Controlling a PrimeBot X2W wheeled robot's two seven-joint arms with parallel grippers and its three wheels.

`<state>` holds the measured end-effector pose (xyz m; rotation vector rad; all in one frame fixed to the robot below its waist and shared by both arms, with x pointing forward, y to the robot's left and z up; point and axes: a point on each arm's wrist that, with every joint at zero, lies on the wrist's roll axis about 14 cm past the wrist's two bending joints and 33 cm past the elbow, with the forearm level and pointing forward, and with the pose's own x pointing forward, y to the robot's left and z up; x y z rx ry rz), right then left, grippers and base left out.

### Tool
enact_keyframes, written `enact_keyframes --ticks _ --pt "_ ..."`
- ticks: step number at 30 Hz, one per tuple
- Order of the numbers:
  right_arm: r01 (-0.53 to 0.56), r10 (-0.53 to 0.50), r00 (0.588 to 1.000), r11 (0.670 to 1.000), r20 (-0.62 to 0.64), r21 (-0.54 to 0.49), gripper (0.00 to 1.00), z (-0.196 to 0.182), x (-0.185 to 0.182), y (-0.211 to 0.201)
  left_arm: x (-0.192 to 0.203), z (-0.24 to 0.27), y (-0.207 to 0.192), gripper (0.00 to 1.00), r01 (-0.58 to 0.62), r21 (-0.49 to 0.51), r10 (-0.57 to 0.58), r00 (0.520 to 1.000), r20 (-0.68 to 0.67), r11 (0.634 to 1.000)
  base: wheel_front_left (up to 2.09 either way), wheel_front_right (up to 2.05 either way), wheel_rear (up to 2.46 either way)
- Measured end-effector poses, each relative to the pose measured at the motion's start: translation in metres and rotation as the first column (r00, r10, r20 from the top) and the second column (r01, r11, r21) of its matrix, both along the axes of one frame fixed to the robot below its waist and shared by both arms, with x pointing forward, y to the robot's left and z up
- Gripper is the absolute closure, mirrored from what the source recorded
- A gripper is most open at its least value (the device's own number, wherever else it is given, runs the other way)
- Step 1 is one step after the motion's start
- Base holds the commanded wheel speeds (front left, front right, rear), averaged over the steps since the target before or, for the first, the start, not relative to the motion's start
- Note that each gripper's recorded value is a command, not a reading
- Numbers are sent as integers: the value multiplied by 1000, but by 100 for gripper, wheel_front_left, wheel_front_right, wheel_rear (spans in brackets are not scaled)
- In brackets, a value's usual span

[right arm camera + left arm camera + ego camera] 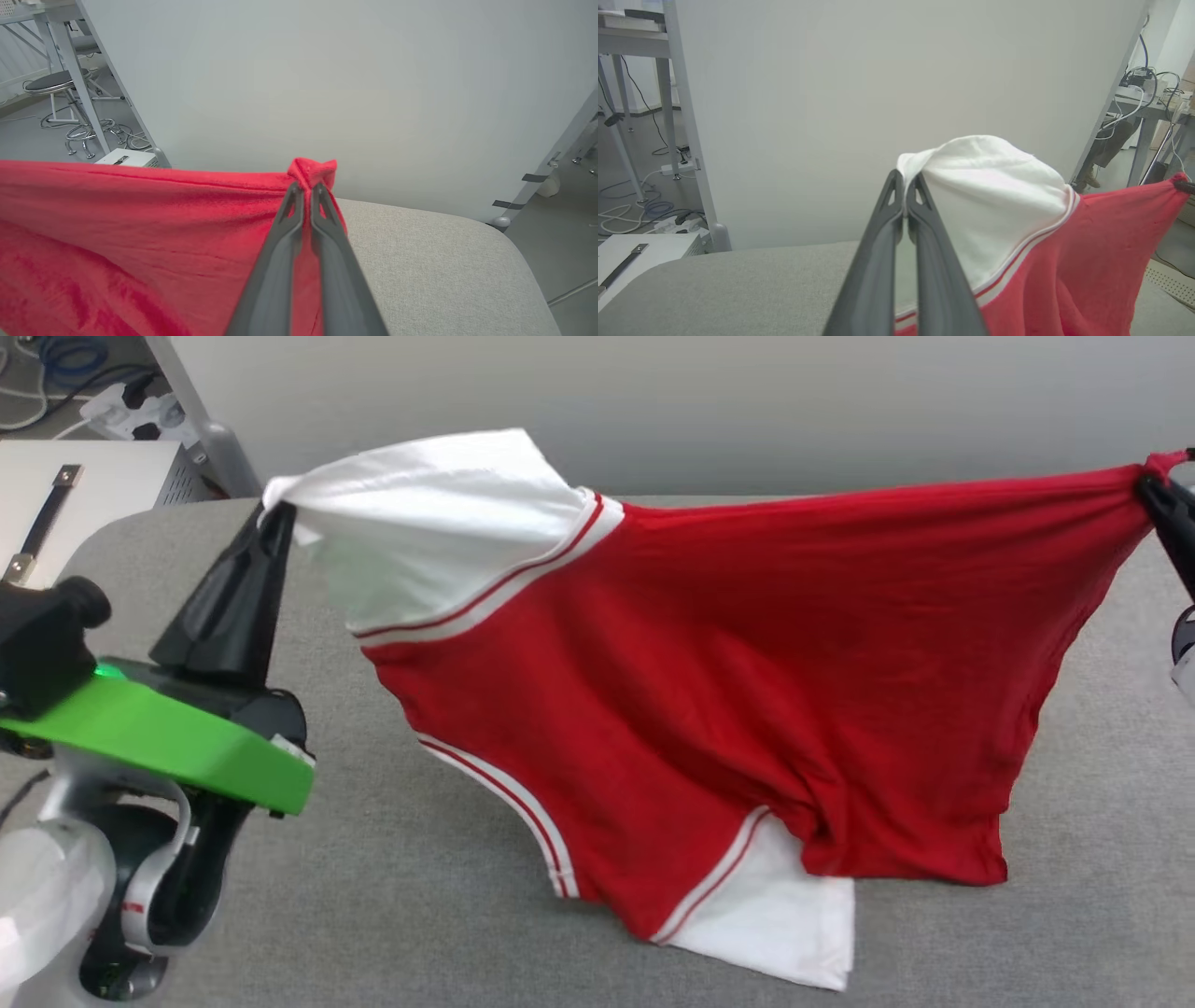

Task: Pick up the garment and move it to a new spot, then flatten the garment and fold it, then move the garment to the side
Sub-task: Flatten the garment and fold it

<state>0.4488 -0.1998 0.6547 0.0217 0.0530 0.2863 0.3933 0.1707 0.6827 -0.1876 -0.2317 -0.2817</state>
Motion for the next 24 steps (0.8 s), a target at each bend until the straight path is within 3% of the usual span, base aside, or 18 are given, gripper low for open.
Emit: enact_keyframes --ticks 6,13,24 --pt "68 -75 984 996 161 54 100 49 -23 -20 -7 63 -5 100 11 22 -15 981 194 1000 0 0 0" --pt "77 -92 944 995 316 59 100 101 -35 -22 -13 119 -5 100 2 48 -19 931 364 999 0 0 0" --pt "99 -116 896 993 429 63 100 129 -16 -27 11 134 -8 100 6 126 -55 917 395 992 0 0 0"
